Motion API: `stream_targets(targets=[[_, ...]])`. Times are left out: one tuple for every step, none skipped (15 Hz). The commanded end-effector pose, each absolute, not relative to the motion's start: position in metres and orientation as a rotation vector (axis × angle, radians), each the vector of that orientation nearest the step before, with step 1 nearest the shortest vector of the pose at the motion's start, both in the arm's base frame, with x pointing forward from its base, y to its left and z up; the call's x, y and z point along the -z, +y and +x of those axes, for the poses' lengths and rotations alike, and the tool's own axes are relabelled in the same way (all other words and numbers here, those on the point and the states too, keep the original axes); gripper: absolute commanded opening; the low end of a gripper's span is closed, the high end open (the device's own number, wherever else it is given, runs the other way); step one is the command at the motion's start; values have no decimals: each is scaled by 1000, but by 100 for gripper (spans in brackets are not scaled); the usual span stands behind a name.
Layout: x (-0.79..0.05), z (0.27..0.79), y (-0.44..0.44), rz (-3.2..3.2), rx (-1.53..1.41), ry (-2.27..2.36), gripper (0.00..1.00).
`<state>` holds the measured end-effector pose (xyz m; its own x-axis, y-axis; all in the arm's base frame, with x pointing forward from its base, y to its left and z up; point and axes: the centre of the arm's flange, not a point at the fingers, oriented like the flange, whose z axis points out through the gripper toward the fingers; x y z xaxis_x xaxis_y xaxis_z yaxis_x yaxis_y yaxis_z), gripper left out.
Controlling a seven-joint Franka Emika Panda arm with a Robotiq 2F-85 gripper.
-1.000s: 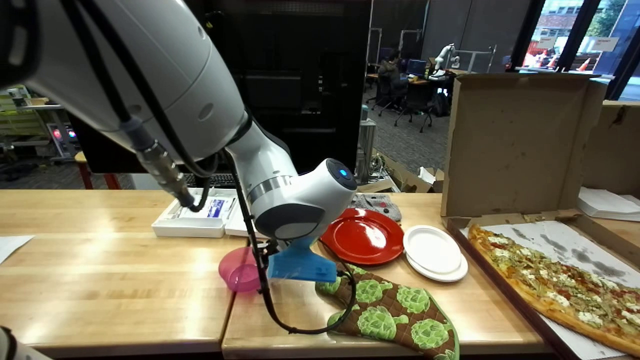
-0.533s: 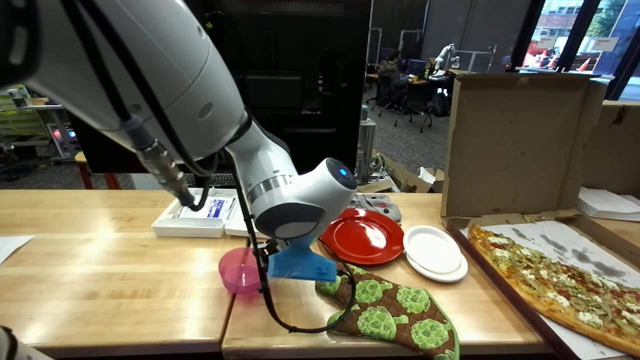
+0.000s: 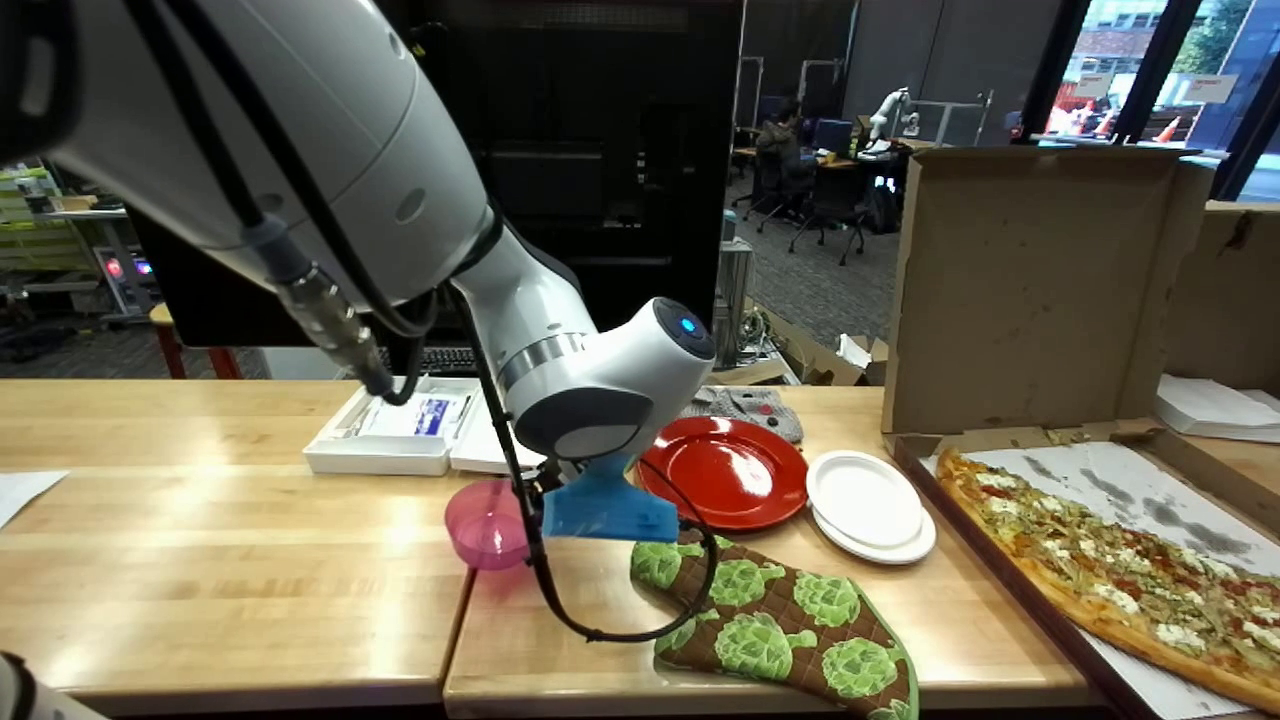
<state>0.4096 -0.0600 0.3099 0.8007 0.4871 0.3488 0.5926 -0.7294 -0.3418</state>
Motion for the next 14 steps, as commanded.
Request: stream_targets(targets=[[-328,417,-62,-2546,382,-814,1],[-331,419,-62,-2548,391,-816,1],[-333,422,-62,-2550,397,-819,1],[-336,425,-63,-2552,406,-820,1],[-338,427,-64,-2553,413,-819,1],[-341,430,-66,-2556,424,-817,1],[-345,434,-69,-2560,436,-810,1],[-349,438,-72,-2565,449,-803,1],[-354,441,-77,-2570,466,-791,1],[-359,444,-81,-2574,481,-782,1],[-364,447,-86,-2579,498,-771,1],[-369,449,-92,-2586,514,-760,1],[-373,452,-97,-2595,530,-751,1],[-377,454,-104,-2601,545,-734,1]])
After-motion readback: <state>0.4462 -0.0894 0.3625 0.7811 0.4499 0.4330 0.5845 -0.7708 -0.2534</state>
